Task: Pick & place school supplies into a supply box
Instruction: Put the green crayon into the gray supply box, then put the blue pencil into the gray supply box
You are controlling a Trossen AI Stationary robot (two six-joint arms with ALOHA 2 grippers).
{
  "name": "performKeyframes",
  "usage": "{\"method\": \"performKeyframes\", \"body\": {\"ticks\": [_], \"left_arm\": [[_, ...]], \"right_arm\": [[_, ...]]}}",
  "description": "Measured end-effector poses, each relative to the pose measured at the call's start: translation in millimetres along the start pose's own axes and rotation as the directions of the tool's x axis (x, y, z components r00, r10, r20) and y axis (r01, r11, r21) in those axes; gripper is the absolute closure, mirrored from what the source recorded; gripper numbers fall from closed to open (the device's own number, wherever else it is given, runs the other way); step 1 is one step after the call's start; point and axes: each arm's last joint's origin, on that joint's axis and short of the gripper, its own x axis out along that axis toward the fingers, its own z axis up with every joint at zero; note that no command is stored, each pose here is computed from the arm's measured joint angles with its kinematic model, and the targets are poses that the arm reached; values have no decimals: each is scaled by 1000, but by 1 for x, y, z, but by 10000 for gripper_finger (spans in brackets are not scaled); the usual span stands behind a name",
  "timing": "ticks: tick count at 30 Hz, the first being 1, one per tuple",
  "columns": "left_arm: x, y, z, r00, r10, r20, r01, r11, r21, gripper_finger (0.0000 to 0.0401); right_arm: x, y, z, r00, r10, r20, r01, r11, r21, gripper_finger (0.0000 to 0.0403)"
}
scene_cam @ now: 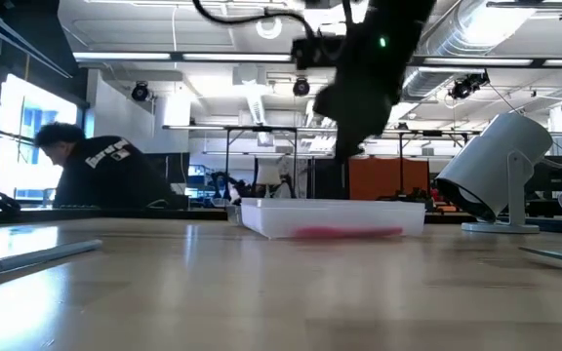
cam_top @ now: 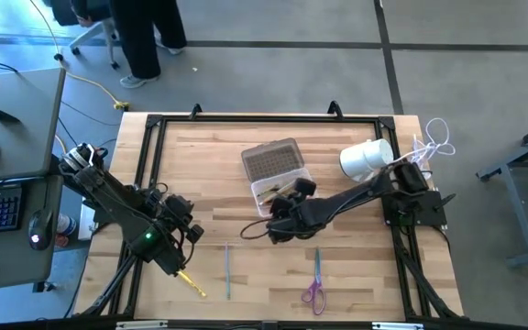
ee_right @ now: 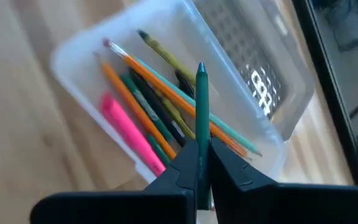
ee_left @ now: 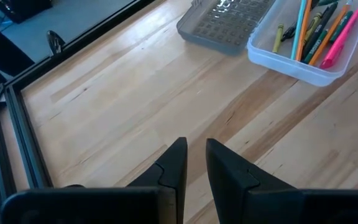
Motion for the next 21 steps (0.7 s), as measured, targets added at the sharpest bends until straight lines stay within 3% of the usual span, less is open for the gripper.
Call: {"method": "performKeyframes", "body": {"ticks": [4, 9, 16, 21], "left_arm": [[0, 0, 0, 1000, -1, 0, 1, 1000, -1, 305], [0, 0, 0, 1000, -1, -1, 1, 1000, -2, 305], [0, -1, 0, 1000, -7, -2, 7, 1000, -8, 305], [0, -1, 0, 1000, -10, -2, 10, 1000, -11, 305]], "right_arm": [[24, 3, -17, 1000, 5, -30, -5, 1000, 7, 398], [44, 2, -29, 999, 9, -48, -6, 998, 57, 376], [47, -2, -21, 999, 26, -28, -24, 998, 62, 337], [38, 4, -9, 997, 51, 58, -53, 998, 19, 314]]}}
